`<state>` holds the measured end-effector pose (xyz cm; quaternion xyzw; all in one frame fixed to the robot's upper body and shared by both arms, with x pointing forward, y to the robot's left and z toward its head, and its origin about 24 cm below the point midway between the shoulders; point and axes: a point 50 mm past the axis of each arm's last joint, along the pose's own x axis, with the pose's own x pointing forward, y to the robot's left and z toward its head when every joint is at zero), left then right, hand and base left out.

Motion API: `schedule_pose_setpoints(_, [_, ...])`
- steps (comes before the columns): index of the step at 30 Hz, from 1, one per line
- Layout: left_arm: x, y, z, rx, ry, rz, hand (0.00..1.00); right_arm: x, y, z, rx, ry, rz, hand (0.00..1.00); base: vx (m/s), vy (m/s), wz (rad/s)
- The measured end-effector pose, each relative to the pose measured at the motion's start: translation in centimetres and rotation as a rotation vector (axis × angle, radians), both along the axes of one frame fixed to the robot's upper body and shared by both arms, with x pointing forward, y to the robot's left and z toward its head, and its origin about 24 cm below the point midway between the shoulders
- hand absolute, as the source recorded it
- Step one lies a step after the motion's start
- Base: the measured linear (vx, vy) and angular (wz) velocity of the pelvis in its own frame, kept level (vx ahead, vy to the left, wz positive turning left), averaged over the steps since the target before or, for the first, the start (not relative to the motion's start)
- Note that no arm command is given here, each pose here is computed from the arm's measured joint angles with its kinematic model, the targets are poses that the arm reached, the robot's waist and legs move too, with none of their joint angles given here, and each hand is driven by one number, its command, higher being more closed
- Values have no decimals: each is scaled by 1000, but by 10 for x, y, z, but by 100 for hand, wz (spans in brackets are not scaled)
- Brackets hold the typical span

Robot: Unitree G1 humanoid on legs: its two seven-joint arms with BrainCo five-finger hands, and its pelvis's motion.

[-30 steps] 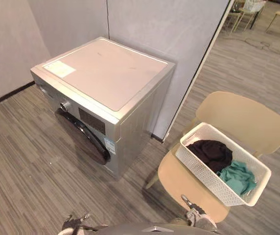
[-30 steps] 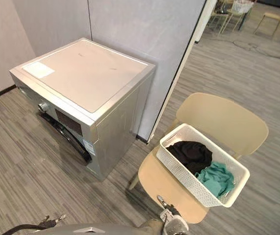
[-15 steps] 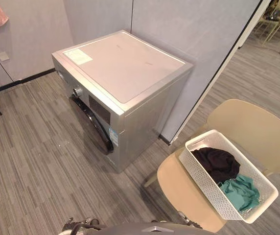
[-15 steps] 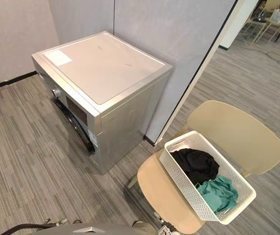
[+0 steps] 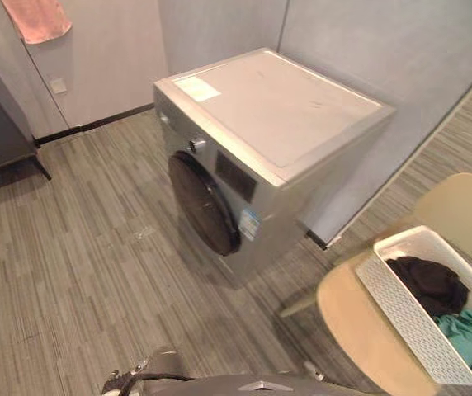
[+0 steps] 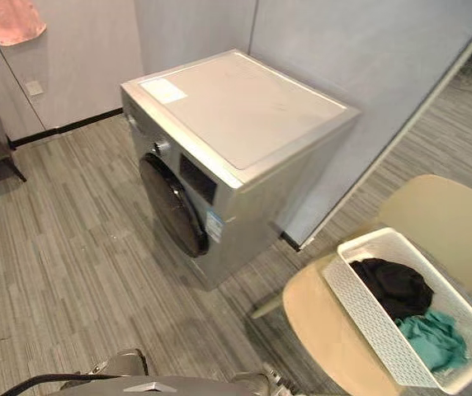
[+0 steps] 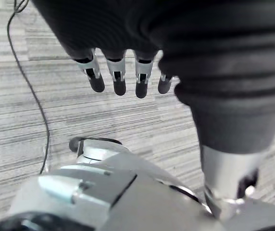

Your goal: Pick up the laundry basket with both hands and put the clothes into the washing machine.

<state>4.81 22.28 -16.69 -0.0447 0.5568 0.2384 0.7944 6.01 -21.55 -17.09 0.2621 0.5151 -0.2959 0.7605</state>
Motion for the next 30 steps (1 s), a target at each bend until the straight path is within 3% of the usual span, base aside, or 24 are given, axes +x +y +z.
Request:
schedule_pose_setpoints(6, [2, -2, -1, -1, 19, -105, 0, 6, -1, 2, -17, -19, 13, 0, 265, 229, -7])
schedule_pose_setpoints(12, [13, -5, 0, -7, 6, -212, 0, 57, 11, 17, -88, -183, 298, 0, 231, 61, 8])
schedule_pose_setpoints(18, [17, -2, 1, -8, -7, -140, 0, 105, 42, 40, -97, -390, 479, 0, 236, -209, -5])
schedule_pose_setpoints(20, [18, -17, -2, -50, -11, -108, 0, 113, 42, 45, -110, -413, 519, 0, 185, -269, 8])
schedule_pose_setpoints(24, [23, -17, 0, -51, -38, -69, 0, 119, 47, 51, -111, -455, 560, 0, 151, -211, 19])
schedule_pose_setpoints(30, [25, -17, 1, -40, -52, -36, 0, 96, 37, 45, -115, -403, 570, 0, 143, -36, -11])
